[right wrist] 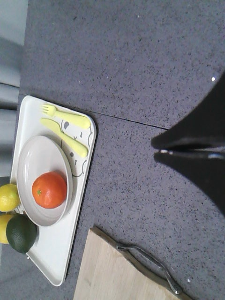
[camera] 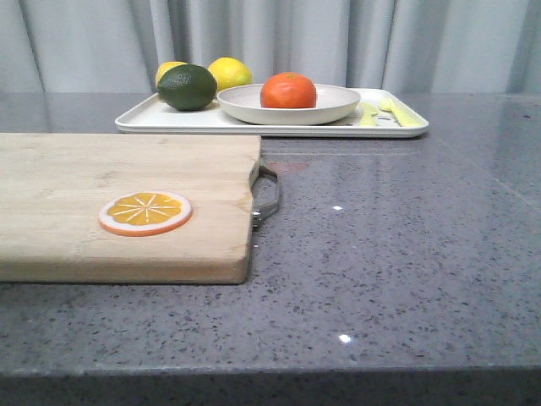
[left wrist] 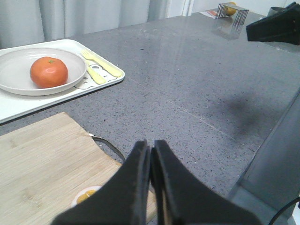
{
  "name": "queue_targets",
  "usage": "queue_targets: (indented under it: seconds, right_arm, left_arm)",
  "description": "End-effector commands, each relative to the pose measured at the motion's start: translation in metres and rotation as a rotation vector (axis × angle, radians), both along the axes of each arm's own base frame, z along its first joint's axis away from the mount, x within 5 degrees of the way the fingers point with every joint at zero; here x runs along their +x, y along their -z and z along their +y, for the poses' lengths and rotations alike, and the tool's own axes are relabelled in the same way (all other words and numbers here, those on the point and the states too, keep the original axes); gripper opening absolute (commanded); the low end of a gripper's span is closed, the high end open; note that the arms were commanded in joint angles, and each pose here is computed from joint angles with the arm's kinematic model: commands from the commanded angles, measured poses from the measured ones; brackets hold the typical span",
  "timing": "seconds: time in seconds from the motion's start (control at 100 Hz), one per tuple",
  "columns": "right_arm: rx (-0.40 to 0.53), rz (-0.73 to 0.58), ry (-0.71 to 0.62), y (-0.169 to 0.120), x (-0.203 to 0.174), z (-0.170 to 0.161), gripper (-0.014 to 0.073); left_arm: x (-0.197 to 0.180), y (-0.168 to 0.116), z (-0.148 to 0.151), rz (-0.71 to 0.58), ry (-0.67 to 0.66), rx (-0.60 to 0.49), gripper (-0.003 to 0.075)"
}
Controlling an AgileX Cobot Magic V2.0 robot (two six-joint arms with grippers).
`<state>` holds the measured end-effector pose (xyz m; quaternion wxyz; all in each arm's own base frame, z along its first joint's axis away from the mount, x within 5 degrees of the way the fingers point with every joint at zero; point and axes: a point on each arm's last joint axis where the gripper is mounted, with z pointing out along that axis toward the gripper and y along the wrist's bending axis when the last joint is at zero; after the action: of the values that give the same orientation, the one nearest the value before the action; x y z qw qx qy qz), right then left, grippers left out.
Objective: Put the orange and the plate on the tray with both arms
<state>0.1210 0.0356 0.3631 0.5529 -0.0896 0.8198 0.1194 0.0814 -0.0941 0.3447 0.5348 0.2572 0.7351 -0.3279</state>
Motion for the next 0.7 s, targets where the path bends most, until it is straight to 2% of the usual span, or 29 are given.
queue_targets:
  seconds: [0.0,0.36,0.69]
  right_arm:
    - [0.014,-0.136,0.017,-0.007,-0.013,-0.005,-0.0055]
    - [0.043,-0.257,0.026,0.025,-0.058,-0.015,-0.0055]
    - [0.053,-0.297,0.028,0.030,-0.068,-0.017,-0.0055]
  left_arm:
    - [-0.006,-0.013,0.008,-0.073,-0.024,-0.103,-0.0020]
    - [-0.028,0.008,0.029,-0.080,-0.009,-0.128,-0.0020]
    - [-0.031,0.012,0.031,-0.073,-0.005,-0.123,-0.0020]
